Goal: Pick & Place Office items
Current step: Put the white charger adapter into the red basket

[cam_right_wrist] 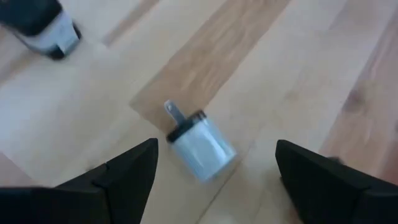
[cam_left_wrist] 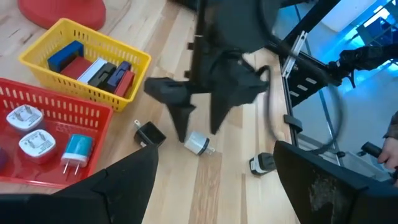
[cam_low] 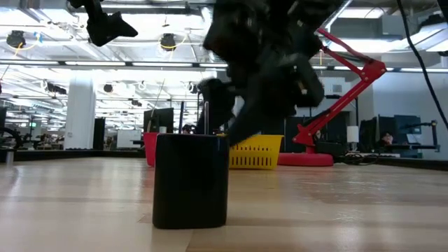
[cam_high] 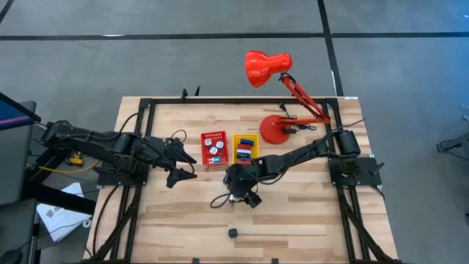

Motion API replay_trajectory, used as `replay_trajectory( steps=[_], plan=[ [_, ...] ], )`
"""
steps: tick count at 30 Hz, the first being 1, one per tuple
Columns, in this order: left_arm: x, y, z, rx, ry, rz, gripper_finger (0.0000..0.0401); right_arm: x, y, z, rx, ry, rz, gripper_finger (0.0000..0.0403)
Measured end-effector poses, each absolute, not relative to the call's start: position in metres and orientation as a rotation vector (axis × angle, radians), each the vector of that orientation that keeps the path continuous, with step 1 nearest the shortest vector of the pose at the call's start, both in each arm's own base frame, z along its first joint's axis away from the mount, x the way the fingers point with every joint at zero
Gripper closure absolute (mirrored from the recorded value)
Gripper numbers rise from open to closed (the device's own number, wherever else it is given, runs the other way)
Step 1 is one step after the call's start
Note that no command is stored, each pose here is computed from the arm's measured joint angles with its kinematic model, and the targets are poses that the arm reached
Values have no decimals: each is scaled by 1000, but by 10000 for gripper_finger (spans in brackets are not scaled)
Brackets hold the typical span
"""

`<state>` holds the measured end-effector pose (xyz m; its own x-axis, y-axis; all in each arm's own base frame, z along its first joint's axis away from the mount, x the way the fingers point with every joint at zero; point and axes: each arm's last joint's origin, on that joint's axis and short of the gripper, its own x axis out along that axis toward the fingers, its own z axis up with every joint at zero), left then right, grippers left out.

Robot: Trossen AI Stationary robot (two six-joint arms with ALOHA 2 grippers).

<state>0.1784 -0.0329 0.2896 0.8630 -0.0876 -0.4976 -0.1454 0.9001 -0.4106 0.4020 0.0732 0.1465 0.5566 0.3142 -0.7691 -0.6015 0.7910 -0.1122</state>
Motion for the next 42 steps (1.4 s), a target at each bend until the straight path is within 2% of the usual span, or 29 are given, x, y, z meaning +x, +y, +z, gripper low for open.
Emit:
replay_trajectory(
  steps=[6, 12, 19, 25, 37, 42],
  plan=[
    [178, -33, 290, -455, 532, 31, 87, 402, 79, 137, -448, 817, 620, 85],
    [179, -32, 290, -444, 519, 71, 87, 402, 74, 137, -441, 810, 635, 85],
    [180, -31, 291, -443, 503, 82, 87, 410, 72, 116, -407, 849, 640, 95],
    [184, -32, 290, -445, 493, 79, 87, 418, 75, 113, -383, 884, 662, 139],
    [185, -33, 289, -436, 504, 79, 87, 417, 75, 115, -413, 904, 661, 264],
    [185, -33, 289, -436, 504, 79, 87, 415, 80, 119, -343, 929, 601, 277]
  ],
)
